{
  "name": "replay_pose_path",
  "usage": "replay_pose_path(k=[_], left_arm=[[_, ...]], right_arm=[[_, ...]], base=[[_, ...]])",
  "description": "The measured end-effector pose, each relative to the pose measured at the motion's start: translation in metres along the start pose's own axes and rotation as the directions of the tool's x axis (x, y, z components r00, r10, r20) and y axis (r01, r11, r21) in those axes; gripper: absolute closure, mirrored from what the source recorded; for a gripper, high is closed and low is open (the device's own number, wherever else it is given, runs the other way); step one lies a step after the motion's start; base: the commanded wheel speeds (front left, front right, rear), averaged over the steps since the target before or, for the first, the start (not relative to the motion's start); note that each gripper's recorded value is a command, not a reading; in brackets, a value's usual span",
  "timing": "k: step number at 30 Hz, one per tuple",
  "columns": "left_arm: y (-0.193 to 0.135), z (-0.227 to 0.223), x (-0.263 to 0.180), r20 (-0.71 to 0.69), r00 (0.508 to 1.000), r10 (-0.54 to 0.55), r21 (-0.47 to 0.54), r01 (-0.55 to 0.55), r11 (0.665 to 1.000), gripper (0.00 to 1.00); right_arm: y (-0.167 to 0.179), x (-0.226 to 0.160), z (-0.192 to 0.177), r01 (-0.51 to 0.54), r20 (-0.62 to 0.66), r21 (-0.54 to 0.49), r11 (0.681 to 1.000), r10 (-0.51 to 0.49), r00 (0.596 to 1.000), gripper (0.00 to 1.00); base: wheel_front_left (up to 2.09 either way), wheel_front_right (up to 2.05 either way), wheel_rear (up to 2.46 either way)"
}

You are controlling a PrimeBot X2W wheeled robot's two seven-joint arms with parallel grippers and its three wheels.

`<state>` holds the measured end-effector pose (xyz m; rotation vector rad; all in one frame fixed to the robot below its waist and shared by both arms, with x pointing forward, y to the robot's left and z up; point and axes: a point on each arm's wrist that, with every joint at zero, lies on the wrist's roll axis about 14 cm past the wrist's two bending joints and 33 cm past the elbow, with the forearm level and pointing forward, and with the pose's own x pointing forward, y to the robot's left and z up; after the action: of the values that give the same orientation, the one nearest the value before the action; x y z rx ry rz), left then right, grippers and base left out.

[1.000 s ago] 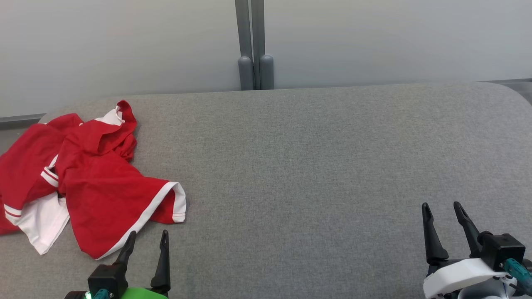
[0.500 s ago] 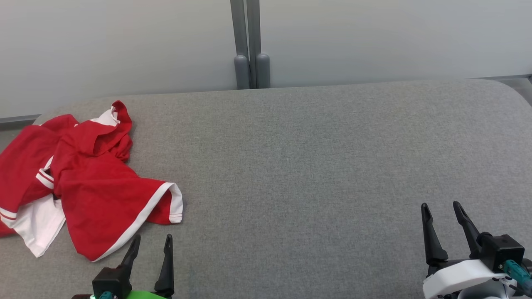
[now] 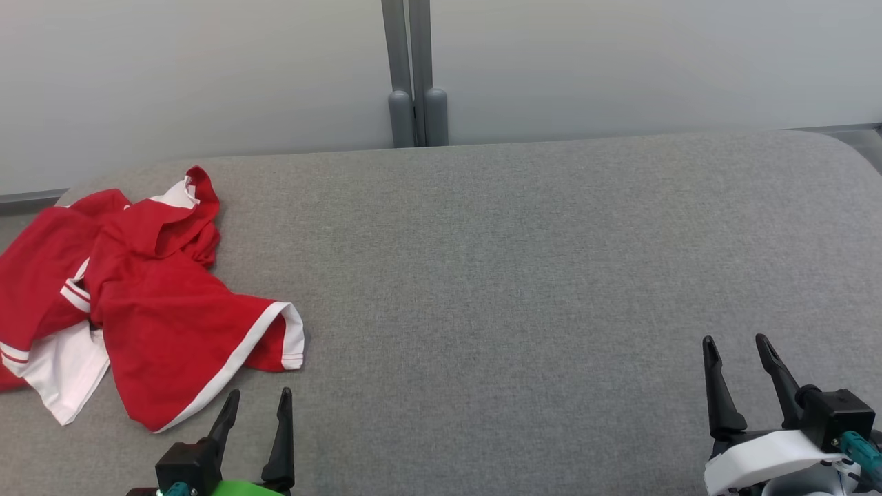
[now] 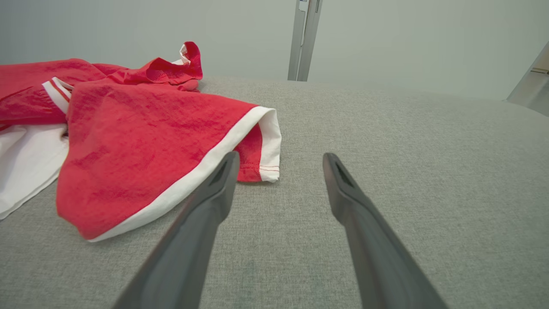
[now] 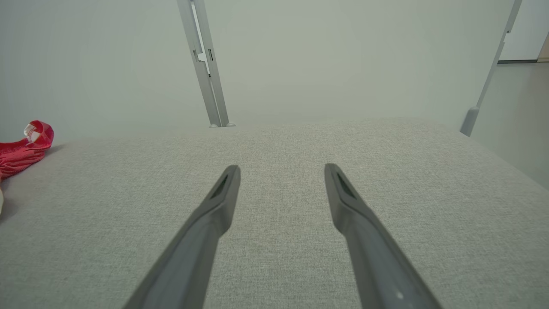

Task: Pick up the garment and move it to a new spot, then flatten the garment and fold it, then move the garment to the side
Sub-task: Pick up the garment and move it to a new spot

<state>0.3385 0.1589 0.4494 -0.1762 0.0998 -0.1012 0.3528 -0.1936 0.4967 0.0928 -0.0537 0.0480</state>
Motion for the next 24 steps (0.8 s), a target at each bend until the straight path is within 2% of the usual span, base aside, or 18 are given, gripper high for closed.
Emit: replay_pose_path(k=[6, 11, 18, 24], left_arm=[[0.012, 0.005, -0.006, 0.018, 0.999, 0.041, -0.008, -0.041, 0.999, 0.0], [0.037, 0.006, -0.023, 0.028, 0.991, 0.132, -0.02, -0.131, 0.991, 0.0], [0.078, 0.003, -0.063, 0.035, 0.957, 0.287, -0.045, -0.285, 0.957, 0.0], [0.098, 0.006, -0.086, 0.058, 0.927, 0.371, -0.062, -0.367, 0.928, 0.0]], right_arm=[[0.02, 0.01, 0.001, -0.055, 0.008, 0.018, 0.998, 0.055, 0.998, 0.0], [0.048, 0.022, 0.0, -0.139, 0.005, 0.026, 0.99, 0.138, 0.99, 0.0], [0.095, 0.034, -0.004, -0.272, -0.004, 0.035, 0.962, 0.273, 0.962, 0.0], [0.123, 0.039, -0.005, -0.351, -0.007, 0.037, 0.936, 0.351, 0.936, 0.0]], base=[[0.0, 0.0, 0.0], [0.0, 0.0, 0.0], [0.0, 0.0, 0.0], [0.0, 0.0, 0.0]])
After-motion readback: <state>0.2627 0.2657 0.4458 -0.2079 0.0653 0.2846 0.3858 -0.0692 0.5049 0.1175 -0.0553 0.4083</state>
